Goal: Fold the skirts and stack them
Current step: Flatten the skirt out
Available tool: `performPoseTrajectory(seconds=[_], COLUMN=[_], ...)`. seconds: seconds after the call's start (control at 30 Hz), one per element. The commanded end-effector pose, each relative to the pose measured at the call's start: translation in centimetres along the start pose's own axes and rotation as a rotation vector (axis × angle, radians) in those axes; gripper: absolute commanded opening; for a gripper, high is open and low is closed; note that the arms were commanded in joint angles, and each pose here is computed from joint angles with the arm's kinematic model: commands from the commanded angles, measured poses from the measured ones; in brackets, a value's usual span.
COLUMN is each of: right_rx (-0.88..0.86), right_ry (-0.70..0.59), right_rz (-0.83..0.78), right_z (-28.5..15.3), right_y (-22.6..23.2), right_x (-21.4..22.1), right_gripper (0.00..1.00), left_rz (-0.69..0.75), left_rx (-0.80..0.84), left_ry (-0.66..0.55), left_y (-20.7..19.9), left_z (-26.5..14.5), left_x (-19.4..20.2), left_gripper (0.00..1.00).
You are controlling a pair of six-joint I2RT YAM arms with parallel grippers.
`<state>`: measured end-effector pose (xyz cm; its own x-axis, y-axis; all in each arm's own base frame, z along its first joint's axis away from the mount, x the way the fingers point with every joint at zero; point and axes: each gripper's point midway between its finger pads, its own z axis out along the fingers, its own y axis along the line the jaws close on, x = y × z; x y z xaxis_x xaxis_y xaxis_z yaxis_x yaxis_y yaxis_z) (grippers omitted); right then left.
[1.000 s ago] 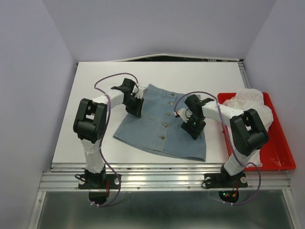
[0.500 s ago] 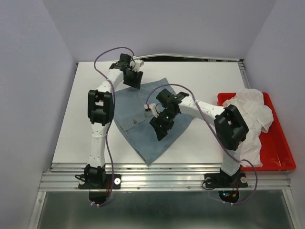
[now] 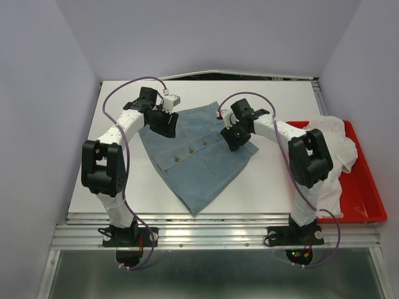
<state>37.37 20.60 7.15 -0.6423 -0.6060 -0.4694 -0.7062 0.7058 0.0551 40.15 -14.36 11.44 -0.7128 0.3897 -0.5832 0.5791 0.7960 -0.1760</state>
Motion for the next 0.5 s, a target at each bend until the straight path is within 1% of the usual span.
performPoseTrajectory(seconds=[0.0, 0.03, 0.07, 0.1, 0.13, 0.17, 0.2, 0.33, 0.37, 0.4, 0.43, 0.47], right_rx=[0.117, 0.110, 0.094, 0.047, 0.017, 0.002, -0.021, -0.090, -0.150, -0.178, -0.219, -0.279], right_ry=[0.114, 0.134, 0.147, 0.166, 0.204, 0.204, 0.248, 0.325, 0.374, 0.375, 0.384, 0.386], right_rz=[-0.046, -0.047, -0.046, -0.039, -0.027, -0.031, -0.047, -0.109, -0.130, -0.128, -0.169, -0.154], right_z=[3.1, 3.4, 3.3, 3.2, 3.3, 2.9, 3.1, 2.2, 1.7, 1.1, 0.7, 0.0], right_y=[-2.5, -2.3, -1.9, -0.8, 0.0, 0.9, 2.6, 7.6, 10.3, 11.7, 13.2, 14.7], right_x=[4.1, 5.0, 5.7, 6.7, 8.6, 9.1, 11.2, 14.6, 16.3, 16.5, 16.9, 16.8], right_gripper=[0.50, 0.49, 0.48, 0.45, 0.44, 0.44, 0.43, 0.43, 0.43, 0.43, 0.43, 0.40], left_rz=[0.026, 0.032, 0.031, 0.034, 0.035, 0.038, 0.041, 0.035, 0.036, 0.033, 0.024, 0.043], left_rx=[0.021, 0.016, 0.015, 0.014, 0.008, 0.013, 0.011, 0.018, 0.025, 0.038, 0.053, 0.067], left_ry=[0.001, -0.004, 0.007, 0.009, 0.014, 0.019, 0.017, 0.031, 0.041, 0.048, 0.077, 0.085], left_y=[-1.0, -0.9, -1.0, -1.1, -0.9, -0.9, -0.8, -0.4, -0.2, -0.3, -0.2, -0.3], left_z=[-0.4, -0.4, -0.5, -0.4, -0.4, -0.2, -0.1, 1.2, 1.9, 2.2, 3.0, 3.5], left_x=[2.7, 2.6, 3.4, 3.6, 3.9, 4.1, 4.1, 4.0, 4.0, 4.1, 4.8, 4.7], left_gripper=[0.63, 0.63, 0.63, 0.63, 0.63, 0.63, 0.63, 0.63, 0.63, 0.63, 0.63, 0.62])
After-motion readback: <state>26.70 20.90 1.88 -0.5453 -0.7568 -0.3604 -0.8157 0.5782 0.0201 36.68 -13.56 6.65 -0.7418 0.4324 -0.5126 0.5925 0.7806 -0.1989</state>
